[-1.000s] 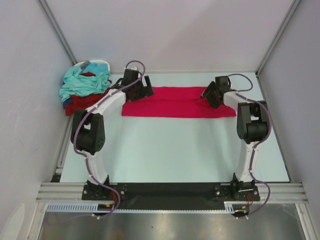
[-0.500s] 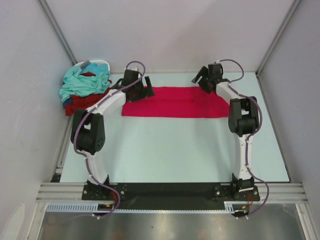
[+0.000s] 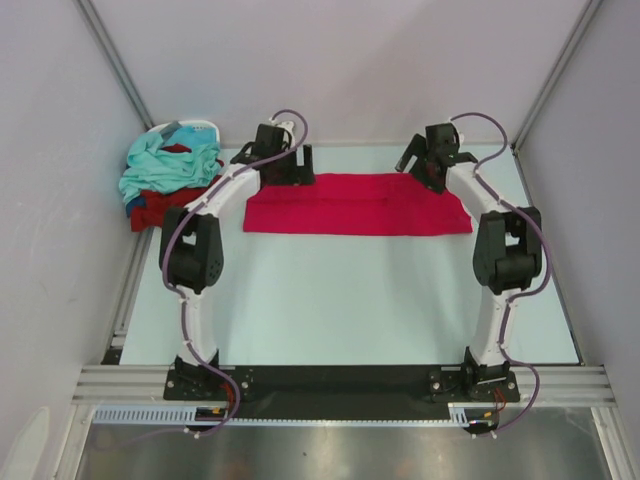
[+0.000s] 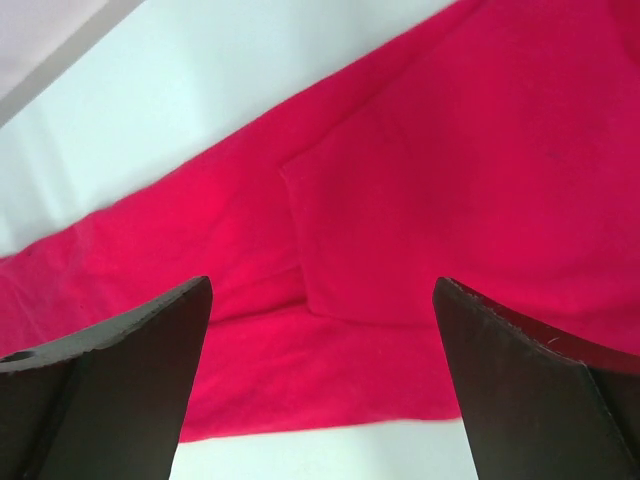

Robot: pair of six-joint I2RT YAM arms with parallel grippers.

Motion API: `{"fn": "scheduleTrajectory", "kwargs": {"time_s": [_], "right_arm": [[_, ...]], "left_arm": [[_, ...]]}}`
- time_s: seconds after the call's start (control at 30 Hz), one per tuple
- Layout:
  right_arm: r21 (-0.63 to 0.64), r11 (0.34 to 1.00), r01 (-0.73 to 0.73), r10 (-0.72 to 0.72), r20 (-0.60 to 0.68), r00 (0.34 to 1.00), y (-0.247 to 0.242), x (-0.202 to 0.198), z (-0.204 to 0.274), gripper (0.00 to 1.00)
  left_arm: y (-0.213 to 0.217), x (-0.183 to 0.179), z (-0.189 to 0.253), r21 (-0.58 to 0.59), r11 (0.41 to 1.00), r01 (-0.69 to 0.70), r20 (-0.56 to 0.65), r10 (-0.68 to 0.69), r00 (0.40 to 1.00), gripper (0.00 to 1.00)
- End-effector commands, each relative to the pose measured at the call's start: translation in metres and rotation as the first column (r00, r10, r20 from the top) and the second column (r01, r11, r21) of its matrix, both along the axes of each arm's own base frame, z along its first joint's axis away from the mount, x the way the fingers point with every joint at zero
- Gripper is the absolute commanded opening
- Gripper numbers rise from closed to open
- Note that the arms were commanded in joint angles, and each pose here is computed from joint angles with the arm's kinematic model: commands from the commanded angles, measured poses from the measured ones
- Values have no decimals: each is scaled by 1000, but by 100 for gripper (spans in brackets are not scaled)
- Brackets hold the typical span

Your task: Fold and stack the t-shirts

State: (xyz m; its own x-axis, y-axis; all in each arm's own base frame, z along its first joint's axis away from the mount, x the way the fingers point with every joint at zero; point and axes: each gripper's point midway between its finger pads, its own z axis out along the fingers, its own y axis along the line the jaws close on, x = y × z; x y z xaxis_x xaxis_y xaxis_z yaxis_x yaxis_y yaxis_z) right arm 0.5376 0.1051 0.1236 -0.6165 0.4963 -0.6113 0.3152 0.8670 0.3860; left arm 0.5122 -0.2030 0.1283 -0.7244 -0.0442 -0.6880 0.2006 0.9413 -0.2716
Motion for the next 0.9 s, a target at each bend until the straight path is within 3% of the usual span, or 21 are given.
{"fn": "scheduleTrajectory", "kwargs": {"time_s": [0.0, 0.13, 0.2, 0.37, 0.63, 0.87], "right_arm": [[-37, 992, 123, -124, -21, 992, -22, -19, 4, 100], [-12, 980, 197, -198, -90, 976, -26, -21, -23, 100], [7, 974, 227, -225, -106, 969, -26, -19, -31, 100], [23, 965, 263, -256, -159, 953, -25, -18, -53, 100], [-13, 964, 267, -263, -232, 937, -31, -27, -87, 100], [-33, 966, 257, -257, -265, 930, -36, -28, -106, 100]], "left_arm": [[-14, 10, 6, 117, 965, 233, 66, -242, 968, 99], [-17, 22, -6, 271, 907, 322, 88, -357, 930, 100], [-8, 27, -35, 338, 885, 319, 23, -346, 938, 99], [0, 34, -66, 398, 849, 348, -61, -354, 933, 99], [3, 17, -100, 365, 849, 382, -167, -344, 924, 99], [3, -13, -127, 276, 895, 351, -317, -260, 912, 99]]}}
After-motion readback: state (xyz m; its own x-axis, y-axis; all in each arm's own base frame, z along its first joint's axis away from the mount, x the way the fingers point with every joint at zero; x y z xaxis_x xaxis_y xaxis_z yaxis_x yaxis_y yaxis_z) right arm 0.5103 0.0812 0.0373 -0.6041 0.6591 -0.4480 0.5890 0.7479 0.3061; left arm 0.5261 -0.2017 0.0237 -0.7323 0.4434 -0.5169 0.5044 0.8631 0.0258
